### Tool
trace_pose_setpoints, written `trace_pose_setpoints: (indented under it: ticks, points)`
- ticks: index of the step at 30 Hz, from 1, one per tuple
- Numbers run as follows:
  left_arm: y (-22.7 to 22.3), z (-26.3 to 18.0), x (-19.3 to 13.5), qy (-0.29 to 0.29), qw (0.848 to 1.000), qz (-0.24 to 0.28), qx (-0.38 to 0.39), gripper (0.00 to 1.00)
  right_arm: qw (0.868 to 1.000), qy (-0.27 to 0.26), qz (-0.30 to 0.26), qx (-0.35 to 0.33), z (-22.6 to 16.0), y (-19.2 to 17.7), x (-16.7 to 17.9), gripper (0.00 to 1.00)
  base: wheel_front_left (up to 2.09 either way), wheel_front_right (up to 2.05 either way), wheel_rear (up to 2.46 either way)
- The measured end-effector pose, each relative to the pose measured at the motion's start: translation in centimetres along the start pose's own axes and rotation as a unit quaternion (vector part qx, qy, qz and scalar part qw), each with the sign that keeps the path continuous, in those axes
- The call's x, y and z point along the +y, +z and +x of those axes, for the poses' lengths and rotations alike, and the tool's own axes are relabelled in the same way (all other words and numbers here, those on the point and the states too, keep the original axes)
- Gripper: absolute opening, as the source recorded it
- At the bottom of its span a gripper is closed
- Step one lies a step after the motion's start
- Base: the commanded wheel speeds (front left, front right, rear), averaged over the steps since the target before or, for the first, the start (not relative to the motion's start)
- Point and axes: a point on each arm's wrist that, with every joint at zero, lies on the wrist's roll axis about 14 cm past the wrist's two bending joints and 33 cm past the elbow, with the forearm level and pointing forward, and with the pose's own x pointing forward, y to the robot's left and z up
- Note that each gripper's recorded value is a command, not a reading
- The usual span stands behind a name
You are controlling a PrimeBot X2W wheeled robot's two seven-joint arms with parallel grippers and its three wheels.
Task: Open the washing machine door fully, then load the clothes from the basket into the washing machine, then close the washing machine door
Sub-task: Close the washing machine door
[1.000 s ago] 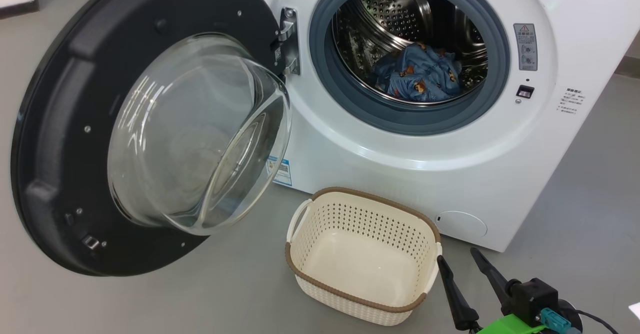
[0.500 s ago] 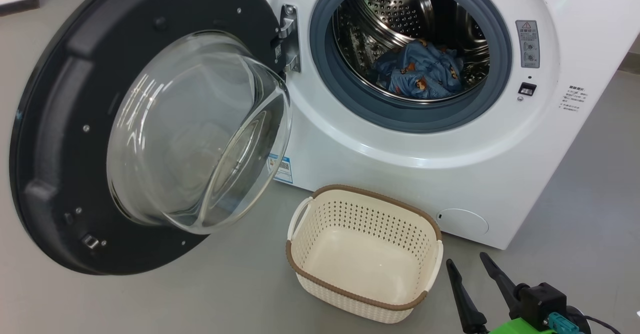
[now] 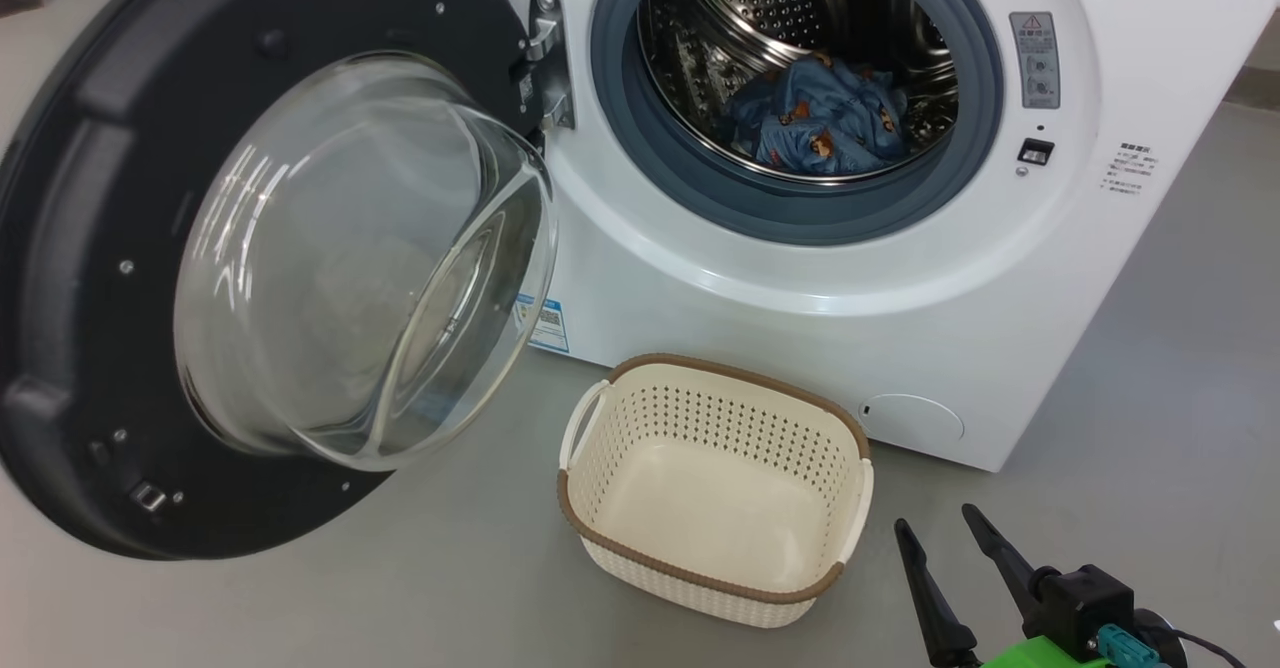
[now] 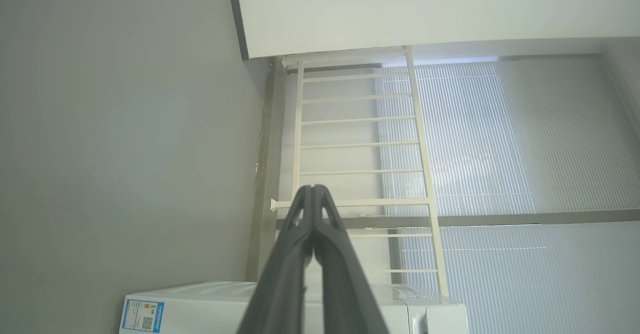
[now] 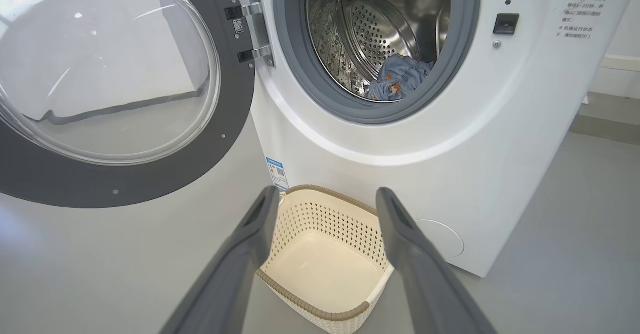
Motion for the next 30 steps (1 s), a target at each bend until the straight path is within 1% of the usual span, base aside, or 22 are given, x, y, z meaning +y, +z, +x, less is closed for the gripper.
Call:
trace_pose_setpoints:
  ticks: [6,12,16,19,30]
  points:
    - [-2.3,0.9,0.4,0.006,1.000,-0.001,0.031,0.00,1.000,-0.010,-0.007,0.004,-0.4,-0.3,-0.9,1.00,0.00,0.00,0.00]
    - [-4.4,1.5,0.5,0.006,0.998,-0.021,0.065,0.00,1.000,-0.020,-0.008,0.004,-0.7,-0.3,-1.6,1.00,0.00,0.00,0.00]
    - [-6.5,1.5,1.1,0.016,0.993,-0.030,0.112,0.00,1.000,-0.025,-0.008,0.003,-1.0,-0.2,-1.9,1.00,0.00,0.00,0.00]
    - [-8.0,1.5,0.8,0.012,0.989,-0.029,0.144,0.00,1.000,-0.027,-0.008,0.003,-1.1,-0.2,-2.0,1.00,0.00,0.00,0.00]
    - [-11.4,0.8,1.3,0.018,0.975,-0.035,0.221,0.00,0.999,-0.032,-0.010,0.001,-1.4,0.0,-2.2,1.00,0.00,0.00,0.00]
